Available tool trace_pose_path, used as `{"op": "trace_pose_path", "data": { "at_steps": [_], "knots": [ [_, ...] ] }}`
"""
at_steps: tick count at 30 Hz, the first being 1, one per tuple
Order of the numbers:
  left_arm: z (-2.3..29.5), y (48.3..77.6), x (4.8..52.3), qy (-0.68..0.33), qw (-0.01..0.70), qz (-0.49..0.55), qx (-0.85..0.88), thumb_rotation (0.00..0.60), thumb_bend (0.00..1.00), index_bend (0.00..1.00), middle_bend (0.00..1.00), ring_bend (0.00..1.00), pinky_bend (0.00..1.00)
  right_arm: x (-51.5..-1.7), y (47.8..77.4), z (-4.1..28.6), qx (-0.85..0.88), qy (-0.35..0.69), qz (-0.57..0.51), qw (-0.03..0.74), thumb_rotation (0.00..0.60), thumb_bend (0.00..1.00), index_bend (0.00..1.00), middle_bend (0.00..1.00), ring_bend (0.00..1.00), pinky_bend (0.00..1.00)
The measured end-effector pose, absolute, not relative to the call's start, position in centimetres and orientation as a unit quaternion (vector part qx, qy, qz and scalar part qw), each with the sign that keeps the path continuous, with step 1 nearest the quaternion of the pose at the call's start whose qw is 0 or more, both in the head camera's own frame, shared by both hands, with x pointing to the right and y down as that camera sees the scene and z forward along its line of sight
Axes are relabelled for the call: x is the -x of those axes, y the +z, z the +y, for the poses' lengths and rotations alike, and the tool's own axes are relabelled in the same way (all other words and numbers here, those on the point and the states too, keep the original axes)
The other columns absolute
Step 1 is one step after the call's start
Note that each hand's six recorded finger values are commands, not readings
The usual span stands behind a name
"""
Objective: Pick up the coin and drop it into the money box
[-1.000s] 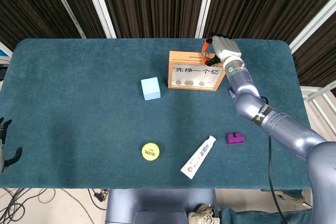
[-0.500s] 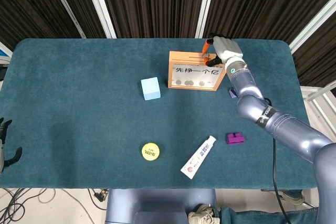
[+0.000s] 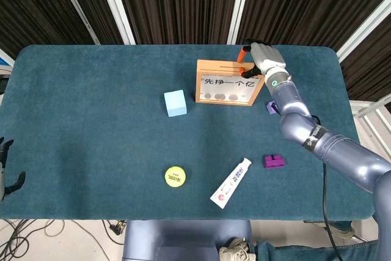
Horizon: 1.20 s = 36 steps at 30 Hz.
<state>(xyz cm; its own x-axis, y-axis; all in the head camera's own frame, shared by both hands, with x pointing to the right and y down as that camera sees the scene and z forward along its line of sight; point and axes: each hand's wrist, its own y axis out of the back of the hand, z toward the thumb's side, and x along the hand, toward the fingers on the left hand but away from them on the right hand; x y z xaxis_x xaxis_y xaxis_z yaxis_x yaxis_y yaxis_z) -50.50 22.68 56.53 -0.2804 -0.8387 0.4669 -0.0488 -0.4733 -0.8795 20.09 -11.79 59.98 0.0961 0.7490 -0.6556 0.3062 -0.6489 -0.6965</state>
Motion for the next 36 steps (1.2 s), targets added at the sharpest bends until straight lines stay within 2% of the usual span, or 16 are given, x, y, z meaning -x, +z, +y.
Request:
{"op": "trace_pose_path", "data": {
  "at_steps": [4,8,17,25,30,36],
  "knots": [
    [22.7,56.5,50.5,-0.679,0.292,0.422,0.525,0.600,0.34,0.13,0.01,0.00,0.00,-20.3,59.2,-12.0,0.704,0.560,-0.376,0.223,0.600,0.43,0.27,0.07,0.00,0.00],
    [22.7,56.6,50.4,-0.678,0.292,0.421,0.527,0.600,0.34,0.13,0.01,0.00,0.00,-20.7,58.1,-11.4,0.694,0.556,-0.369,0.269,0.600,0.43,0.23,0.07,0.00,0.00],
    [22.6,56.6,50.2,-0.676,0.296,0.419,0.529,0.600,0.34,0.13,0.01,0.00,0.00,-24.7,54.4,-5.9,0.658,0.518,-0.377,0.396,0.600,0.43,0.18,0.07,0.00,0.00],
    [22.4,56.7,50.0,-0.675,0.299,0.417,0.530,0.600,0.34,0.12,0.01,0.00,0.00,-30.7,51.9,3.4,0.622,0.492,-0.372,0.481,0.600,0.43,0.16,0.07,0.00,0.00],
    [22.4,56.5,50.0,-0.678,0.316,0.407,0.524,0.600,0.34,0.11,0.01,0.00,0.00,-34.8,51.2,10.5,0.598,0.522,-0.365,0.486,0.600,0.43,0.15,0.06,0.00,0.00],
    [22.4,56.2,49.5,-0.669,0.331,0.406,0.527,0.600,0.34,0.10,0.00,0.00,0.00,-37.8,50.6,17.4,0.574,0.562,-0.369,0.467,0.600,0.43,0.14,0.06,0.00,0.00]
  ]
}}
